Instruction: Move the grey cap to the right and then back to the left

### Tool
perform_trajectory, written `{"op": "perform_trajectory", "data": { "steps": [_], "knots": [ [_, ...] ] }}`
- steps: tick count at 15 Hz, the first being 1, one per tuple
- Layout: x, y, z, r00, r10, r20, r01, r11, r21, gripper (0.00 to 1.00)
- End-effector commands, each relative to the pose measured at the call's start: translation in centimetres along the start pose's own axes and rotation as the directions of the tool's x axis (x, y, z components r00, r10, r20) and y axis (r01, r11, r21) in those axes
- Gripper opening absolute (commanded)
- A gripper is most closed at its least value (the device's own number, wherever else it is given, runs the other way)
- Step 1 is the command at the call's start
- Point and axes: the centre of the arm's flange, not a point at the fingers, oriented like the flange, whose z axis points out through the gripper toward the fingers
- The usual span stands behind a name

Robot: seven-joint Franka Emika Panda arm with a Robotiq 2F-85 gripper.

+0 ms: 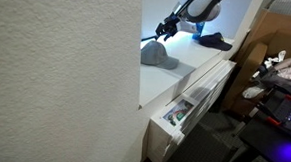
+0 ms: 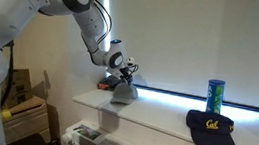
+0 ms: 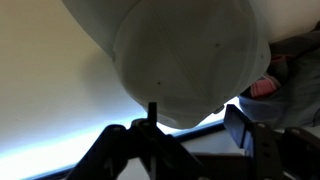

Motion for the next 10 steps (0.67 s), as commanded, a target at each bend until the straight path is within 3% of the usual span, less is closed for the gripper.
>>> {"op": "perform_trajectory", "data": {
  "steps": [1, 6, 7, 10],
  "knots": [
    [-0.19, -0.38, -0.04, 1.0, -0.029, -0.003, 0.029, 1.0, -0.006, 0.41],
    [-0.55, -0.95, 0.16, 0.998, -0.069, 0.0, 0.069, 0.997, -0.02, 0.05],
    [-0.57, -1.0, 0.17, 0.997, -0.074, 0.0, 0.074, 0.997, -0.021, 0.0],
    [-0.64, -1.11, 0.21, 0.996, -0.086, 0.001, 0.086, 0.996, -0.026, 0.0]
  ]
}}
